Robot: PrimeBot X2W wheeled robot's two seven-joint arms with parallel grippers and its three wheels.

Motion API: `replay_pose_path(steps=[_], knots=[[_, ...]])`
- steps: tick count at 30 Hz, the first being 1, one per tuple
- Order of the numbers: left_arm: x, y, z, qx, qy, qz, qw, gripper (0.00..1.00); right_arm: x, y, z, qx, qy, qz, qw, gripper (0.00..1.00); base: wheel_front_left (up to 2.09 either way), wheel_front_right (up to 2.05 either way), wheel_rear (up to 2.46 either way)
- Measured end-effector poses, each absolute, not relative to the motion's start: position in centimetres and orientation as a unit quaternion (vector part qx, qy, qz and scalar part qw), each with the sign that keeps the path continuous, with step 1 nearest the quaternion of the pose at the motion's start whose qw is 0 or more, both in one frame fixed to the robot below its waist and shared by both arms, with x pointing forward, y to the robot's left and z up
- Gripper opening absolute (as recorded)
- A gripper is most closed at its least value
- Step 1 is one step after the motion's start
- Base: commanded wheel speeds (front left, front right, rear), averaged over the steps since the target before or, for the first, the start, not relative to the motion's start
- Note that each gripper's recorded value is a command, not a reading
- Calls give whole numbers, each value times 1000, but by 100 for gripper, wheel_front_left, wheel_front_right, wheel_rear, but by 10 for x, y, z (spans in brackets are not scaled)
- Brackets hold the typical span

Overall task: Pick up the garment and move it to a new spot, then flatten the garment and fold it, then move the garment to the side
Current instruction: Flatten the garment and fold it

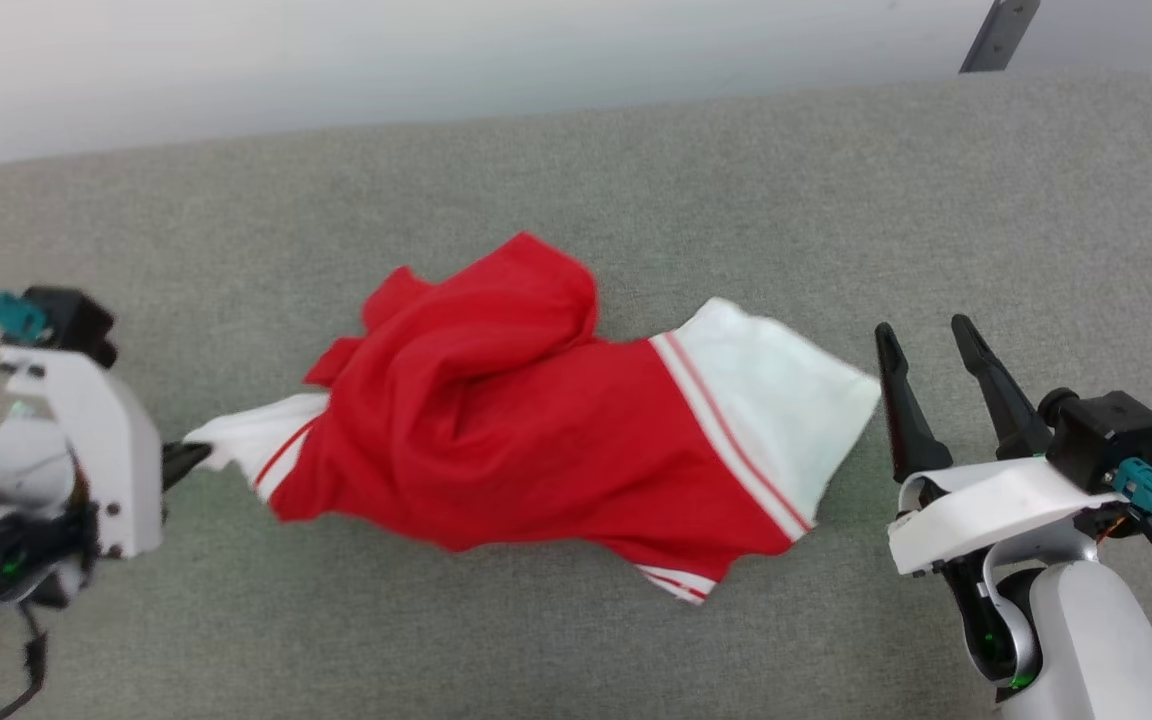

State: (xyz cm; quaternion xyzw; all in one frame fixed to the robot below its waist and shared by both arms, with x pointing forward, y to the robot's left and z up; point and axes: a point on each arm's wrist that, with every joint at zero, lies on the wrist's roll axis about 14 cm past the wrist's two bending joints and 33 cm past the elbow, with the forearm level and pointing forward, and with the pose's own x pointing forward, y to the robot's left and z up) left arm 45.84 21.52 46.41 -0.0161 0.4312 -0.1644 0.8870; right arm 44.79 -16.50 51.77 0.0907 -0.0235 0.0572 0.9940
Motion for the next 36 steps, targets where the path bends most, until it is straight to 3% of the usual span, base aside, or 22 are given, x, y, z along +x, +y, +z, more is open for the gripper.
replay_pose_path(steps=[6, 18, 19, 20, 22, 23, 24, 36], knots=[[438, 254, 461, -6, 437, -105, 893, 0, 442, -163, 520, 93, -23, 59, 994, 100, 0, 0, 0], [407, 254, 428, -56, 444, -84, 890, 0, 438, -142, 522, 93, -18, 89, 992, 100, 0, 0, 0], [408, 253, 429, -57, 435, -85, 895, 28, 438, -140, 523, 92, -19, 92, 991, 100, 0, 0, 0], [410, 253, 432, -62, 425, -83, 899, 47, 437, -138, 524, 92, -19, 94, 991, 100, 0, 0, 0], [410, 253, 437, -63, 411, -85, 905, 49, 437, -133, 526, 91, -17, 103, 990, 100, 0, 0, 0], [409, 253, 440, -63, 403, -85, 909, 58, 436, -129, 527, 90, -17, 108, 990, 100, 0, 0, 0], [409, 253, 443, -66, 394, -86, 913, 100, 436, -125, 527, 89, -16, 114, 989, 100, 0, 0, 0], [393, 277, 509, -76, 233, -55, 968, 100, 423, -54, 529, 83, 12, 221, 972, 100, 0, 0, 0]])
